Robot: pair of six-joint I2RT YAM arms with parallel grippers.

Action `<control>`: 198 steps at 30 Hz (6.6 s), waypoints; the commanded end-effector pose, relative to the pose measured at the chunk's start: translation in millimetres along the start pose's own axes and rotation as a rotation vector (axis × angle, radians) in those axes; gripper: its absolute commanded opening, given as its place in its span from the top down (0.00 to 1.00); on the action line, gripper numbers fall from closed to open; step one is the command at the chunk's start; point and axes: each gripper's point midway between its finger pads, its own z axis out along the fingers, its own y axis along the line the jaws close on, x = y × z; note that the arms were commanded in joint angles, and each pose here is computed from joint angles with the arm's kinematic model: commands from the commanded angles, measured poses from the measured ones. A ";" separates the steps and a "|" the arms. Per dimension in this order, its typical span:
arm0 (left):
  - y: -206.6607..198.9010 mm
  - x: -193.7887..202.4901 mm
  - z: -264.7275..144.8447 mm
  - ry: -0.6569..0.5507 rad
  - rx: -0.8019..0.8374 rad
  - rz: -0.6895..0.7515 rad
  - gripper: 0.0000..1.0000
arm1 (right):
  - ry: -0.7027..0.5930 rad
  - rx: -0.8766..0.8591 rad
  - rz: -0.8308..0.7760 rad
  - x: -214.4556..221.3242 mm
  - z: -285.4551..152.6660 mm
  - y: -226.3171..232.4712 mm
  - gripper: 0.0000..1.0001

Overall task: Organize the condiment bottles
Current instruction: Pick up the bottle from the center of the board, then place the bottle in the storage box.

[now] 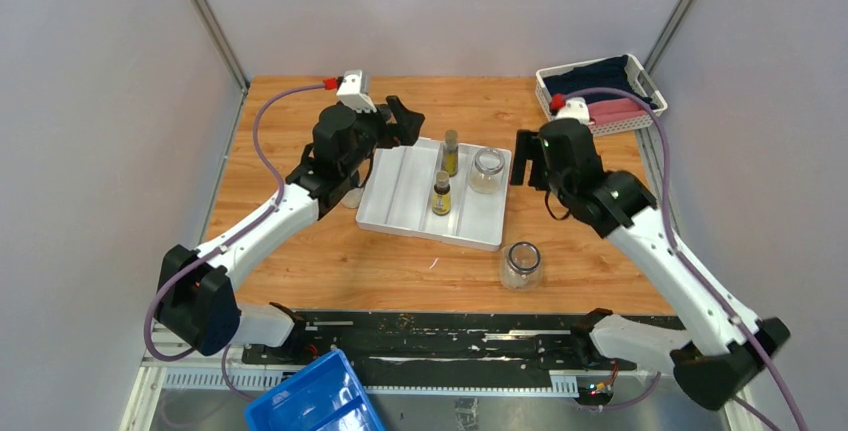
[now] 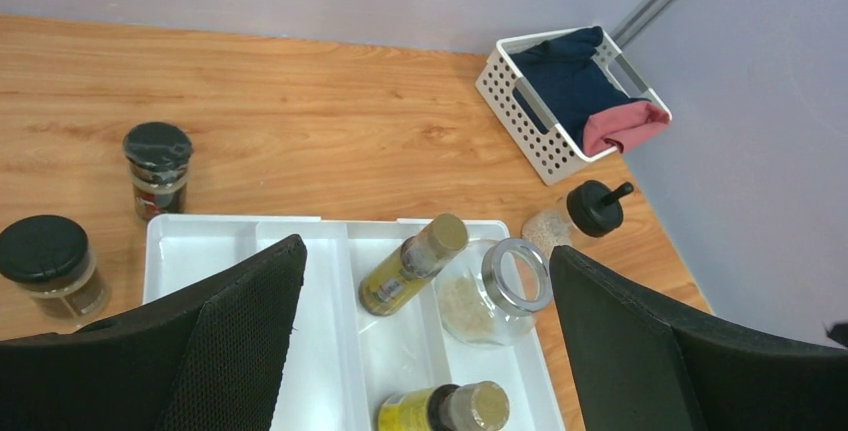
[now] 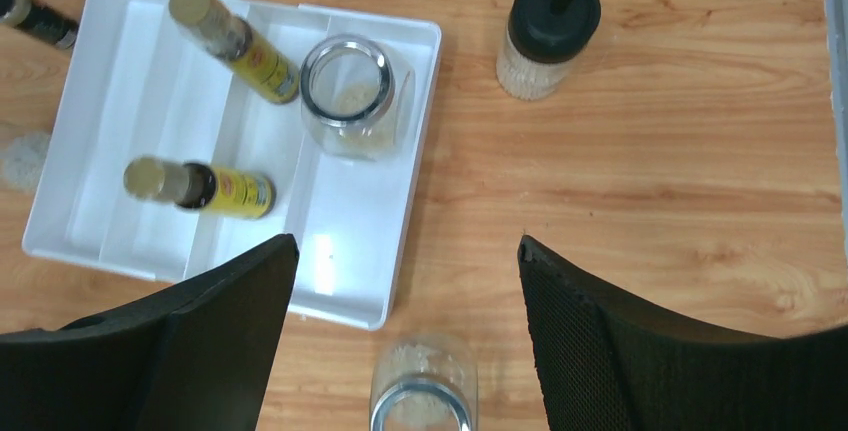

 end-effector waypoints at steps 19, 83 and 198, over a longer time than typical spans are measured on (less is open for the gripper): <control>-14.6 12.9 11.8 0.031 0.026 0.004 0.06 | 0.236 0.129 0.015 180.4 -58.2 -20.4 0.15; -19.5 24.6 24.6 0.057 0.033 0.031 0.05 | 0.434 0.017 -0.005 232.5 -15.9 -8.4 0.23; -21.9 24.8 18.8 0.060 0.051 0.035 0.05 | 0.261 0.073 -0.035 131.2 102.5 65.2 1.00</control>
